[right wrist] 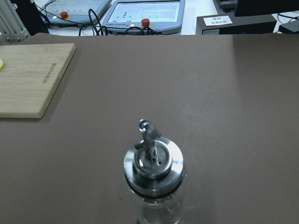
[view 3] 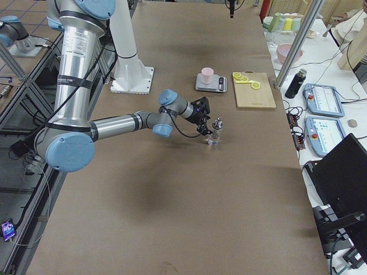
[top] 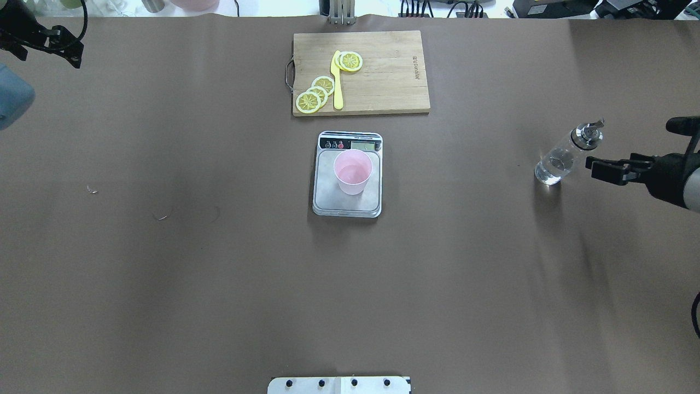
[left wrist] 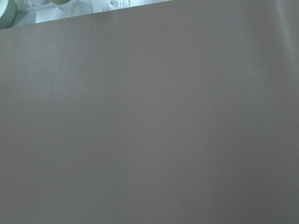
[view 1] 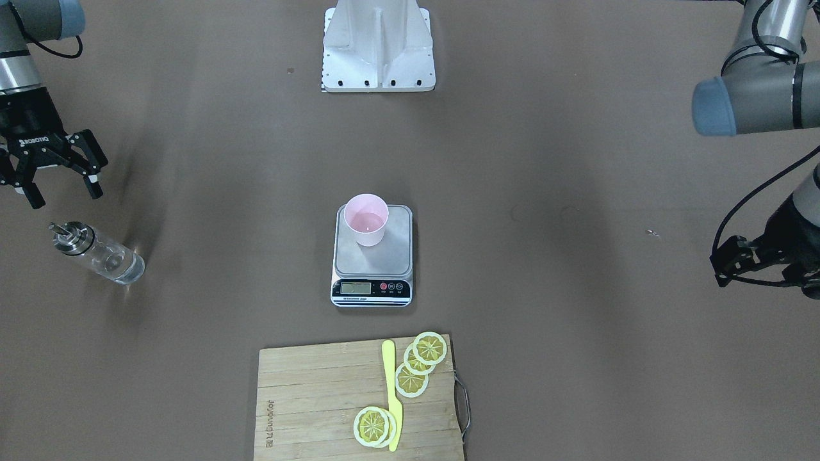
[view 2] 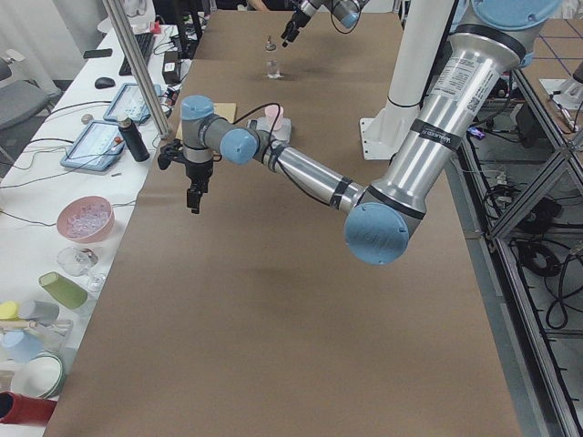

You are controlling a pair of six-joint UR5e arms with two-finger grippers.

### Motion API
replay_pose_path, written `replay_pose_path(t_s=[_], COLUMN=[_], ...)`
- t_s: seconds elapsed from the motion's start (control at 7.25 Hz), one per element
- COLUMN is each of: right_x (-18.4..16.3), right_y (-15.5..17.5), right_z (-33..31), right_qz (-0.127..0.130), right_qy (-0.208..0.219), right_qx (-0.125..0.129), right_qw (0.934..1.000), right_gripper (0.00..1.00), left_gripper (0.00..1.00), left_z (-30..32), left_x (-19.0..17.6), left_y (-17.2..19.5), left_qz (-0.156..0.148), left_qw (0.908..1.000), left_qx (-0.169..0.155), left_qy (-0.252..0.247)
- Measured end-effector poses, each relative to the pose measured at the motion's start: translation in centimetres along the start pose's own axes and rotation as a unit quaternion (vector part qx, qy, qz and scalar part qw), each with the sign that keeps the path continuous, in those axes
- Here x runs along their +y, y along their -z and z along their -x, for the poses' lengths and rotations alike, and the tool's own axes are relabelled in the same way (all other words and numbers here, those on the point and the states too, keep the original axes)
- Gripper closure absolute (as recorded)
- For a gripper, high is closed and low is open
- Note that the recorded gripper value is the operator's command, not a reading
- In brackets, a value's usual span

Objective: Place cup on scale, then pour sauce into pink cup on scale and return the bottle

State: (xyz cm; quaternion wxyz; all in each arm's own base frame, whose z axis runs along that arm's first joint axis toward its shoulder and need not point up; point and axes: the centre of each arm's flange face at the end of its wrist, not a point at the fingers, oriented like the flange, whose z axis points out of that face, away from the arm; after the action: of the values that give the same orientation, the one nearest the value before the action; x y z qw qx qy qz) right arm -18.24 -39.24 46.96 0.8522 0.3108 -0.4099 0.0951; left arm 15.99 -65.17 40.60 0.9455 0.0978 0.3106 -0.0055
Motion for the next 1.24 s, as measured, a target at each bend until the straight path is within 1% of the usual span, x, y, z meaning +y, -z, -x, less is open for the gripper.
replay_pose_path(t_s=[0.14,0.28,0.41,0.55,0.69,0.83,0.97,1.1,1.24], right_x=[-3.9,-9.1,-13.7,-16.5,-17.3,-17.4,-16.9,-15.8,-14.2], right_y=[2.0,3.8,5.4,6.3,6.1,5.2,4.3,3.8,3.6], right_z=[-0.8,-1.5,-2.4,-4.1,-6.5,-9.9,-14.3,-19.4,-23.4], right_qz=[0.036,0.075,0.112,0.152,0.196,0.241,0.281,0.309,0.324], right_qy=[-0.030,-0.052,-0.049,-0.035,0.001,0.063,0.084,0.051,0.012], right_qx=[-0.005,-0.008,0.002,0.024,0.054,0.083,0.093,0.076,0.058], right_qw=[0.9989,0.9958,0.9925,0.9875,0.9792,0.9648,0.9514,0.9465,0.9441], right_gripper=[0.00,0.00,0.00,0.00,0.00,0.00,0.00,0.00,0.00], left_gripper=[0.01,0.01,0.01,0.01,0.01,0.01,0.01,0.01,0.01], left_z=[0.0,0.0,0.2,0.7,1.6,3.3,5.6,7.7,10.5], left_x=[0.0,0.0,0.2,0.4,0.4,0.5,0.9,1.8,2.9], left_y=[0.0,0.0,-0.1,-0.3,-0.1,0.2,0.1,-0.2,-0.3], left_qz=[0.000,0.000,0.001,0.003,0.002,0.001,0.003,0.010,0.021], left_qw=[1.0000,1.0000,1.0000,1.0000,1.0000,0.9999,0.9995,0.9990,0.9978], left_qx=[0.000,0.000,-0.001,-0.001,-0.002,-0.005,-0.006,0.000,0.017], left_qy=[0.000,-0.001,-0.002,-0.001,0.005,0.016,0.030,0.044,0.061])
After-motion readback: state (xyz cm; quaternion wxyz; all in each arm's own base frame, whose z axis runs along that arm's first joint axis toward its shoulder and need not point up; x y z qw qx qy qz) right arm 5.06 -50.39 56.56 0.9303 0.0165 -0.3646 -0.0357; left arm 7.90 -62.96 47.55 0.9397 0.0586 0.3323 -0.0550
